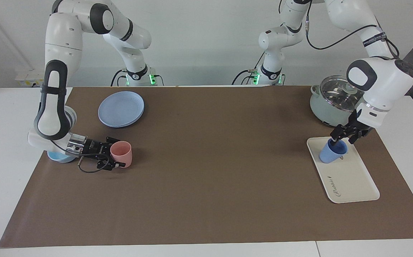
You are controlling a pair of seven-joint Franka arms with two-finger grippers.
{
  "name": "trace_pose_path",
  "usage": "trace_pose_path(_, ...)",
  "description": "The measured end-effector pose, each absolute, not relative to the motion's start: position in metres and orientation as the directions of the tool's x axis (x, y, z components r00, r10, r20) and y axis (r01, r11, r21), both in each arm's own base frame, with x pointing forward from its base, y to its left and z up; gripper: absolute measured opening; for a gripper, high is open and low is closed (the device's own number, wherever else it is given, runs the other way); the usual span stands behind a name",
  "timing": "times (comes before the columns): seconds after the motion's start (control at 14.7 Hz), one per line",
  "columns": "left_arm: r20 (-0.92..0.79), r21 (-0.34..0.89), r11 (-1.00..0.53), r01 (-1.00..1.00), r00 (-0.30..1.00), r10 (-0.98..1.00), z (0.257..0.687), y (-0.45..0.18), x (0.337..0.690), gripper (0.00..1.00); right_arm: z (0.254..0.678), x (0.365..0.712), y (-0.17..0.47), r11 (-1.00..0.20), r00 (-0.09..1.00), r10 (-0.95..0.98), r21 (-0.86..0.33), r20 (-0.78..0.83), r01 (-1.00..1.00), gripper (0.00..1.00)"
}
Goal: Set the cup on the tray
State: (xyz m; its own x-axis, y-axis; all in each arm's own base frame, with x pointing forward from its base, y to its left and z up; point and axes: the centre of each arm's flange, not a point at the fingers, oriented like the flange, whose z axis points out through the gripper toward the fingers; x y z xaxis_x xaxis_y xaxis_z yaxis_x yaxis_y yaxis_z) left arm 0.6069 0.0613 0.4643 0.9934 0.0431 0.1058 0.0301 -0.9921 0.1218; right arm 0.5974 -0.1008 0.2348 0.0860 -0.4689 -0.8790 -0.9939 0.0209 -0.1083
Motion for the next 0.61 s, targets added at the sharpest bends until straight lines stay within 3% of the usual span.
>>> trace_pose_path(0.07,0.092,0.107,-0.994,-0.009,0.996,0.000,0.480,0.044,0.606,1.00,0.238,0.598,-0.103,0.023,0.089,-0.471,-0.113,-0.878,-0.993,0.82)
trace_pose_path(0.2,0.072,0.081,-0.993,-0.089,0.994,-0.083,0.505,0.003,0.598,1.00,0.245,0.598,-0.106,0.025,0.100,-0.475,-0.127,-0.874,-0.992,0.97)
trace_pose_path(0.61,-0.014,0.071,-0.991,-0.116,0.993,-0.117,0.527,-0.093,0.556,1.00,0.257,0.594,-0.120,-0.014,0.126,-0.527,-0.140,-0.840,-0.990,0.99)
